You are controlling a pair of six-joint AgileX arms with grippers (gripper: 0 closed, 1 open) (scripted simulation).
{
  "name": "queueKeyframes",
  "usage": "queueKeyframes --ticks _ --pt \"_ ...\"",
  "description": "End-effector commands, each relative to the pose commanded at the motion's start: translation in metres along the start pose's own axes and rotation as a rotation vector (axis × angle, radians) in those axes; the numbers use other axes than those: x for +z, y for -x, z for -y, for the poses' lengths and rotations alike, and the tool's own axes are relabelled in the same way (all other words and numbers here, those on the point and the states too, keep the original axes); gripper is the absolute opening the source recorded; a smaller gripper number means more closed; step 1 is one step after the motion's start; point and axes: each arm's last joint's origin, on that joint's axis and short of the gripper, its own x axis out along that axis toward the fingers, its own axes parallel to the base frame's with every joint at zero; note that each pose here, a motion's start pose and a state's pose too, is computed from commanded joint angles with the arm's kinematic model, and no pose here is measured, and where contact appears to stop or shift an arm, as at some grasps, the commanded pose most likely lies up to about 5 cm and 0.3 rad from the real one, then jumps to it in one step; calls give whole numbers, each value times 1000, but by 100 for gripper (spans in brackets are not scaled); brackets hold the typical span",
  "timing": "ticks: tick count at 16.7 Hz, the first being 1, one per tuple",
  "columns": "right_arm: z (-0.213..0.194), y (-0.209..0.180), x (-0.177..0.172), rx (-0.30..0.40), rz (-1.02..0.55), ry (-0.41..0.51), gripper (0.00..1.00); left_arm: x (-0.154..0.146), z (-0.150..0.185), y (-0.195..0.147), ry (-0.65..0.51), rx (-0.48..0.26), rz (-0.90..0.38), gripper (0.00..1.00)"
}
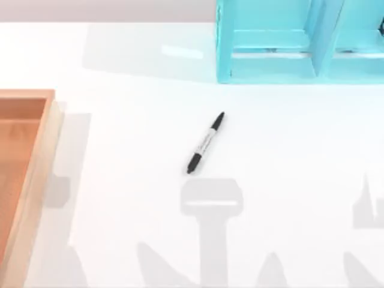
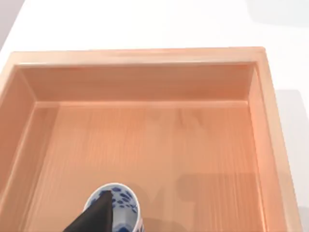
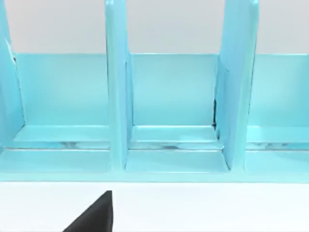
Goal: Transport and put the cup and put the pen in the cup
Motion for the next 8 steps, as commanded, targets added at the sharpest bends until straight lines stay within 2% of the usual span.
queueKeyframes --ticks 3,8 --pt "0 0 0 0 0 0 100 39 -10 -24 -16 -3 -271 100" --pt "0 0 0 0 0 0 100 82 -31 -93 -23 -37 -697 100"
